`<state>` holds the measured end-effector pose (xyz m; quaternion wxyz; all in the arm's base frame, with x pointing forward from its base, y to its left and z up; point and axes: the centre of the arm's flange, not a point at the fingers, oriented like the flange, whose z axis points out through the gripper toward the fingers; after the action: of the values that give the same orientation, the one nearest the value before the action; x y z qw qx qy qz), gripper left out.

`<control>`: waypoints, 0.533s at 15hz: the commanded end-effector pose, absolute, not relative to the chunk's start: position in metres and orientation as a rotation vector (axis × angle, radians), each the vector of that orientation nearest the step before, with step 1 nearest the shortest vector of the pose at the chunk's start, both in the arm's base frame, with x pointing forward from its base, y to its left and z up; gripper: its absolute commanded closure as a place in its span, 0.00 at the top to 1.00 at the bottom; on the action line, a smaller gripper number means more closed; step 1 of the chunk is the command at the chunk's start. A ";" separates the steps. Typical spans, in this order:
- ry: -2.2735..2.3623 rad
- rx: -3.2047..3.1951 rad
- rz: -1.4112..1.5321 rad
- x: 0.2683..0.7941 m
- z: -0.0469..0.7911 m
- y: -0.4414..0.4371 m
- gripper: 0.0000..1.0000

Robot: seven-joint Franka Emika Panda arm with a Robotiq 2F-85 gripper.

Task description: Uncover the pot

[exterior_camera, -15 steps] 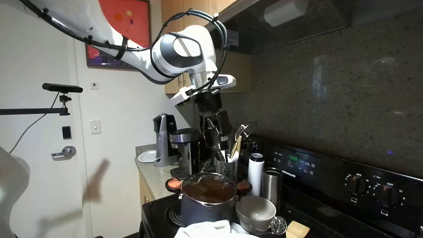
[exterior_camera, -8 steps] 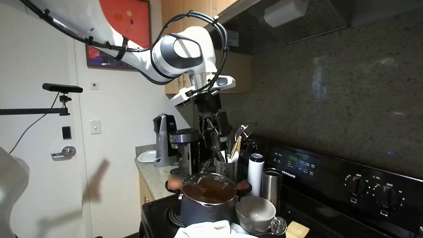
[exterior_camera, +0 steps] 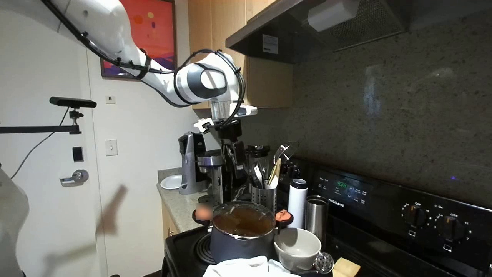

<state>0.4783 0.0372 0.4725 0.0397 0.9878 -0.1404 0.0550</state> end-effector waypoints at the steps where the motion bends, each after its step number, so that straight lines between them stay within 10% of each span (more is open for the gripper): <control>1: -0.523 2.991 0.251 0.499 0.430 0.064 1.00; 8: -0.653 2.963 0.337 0.523 0.344 0.060 1.00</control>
<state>0.5149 0.0603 0.3713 0.0418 0.9755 -0.1925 0.0978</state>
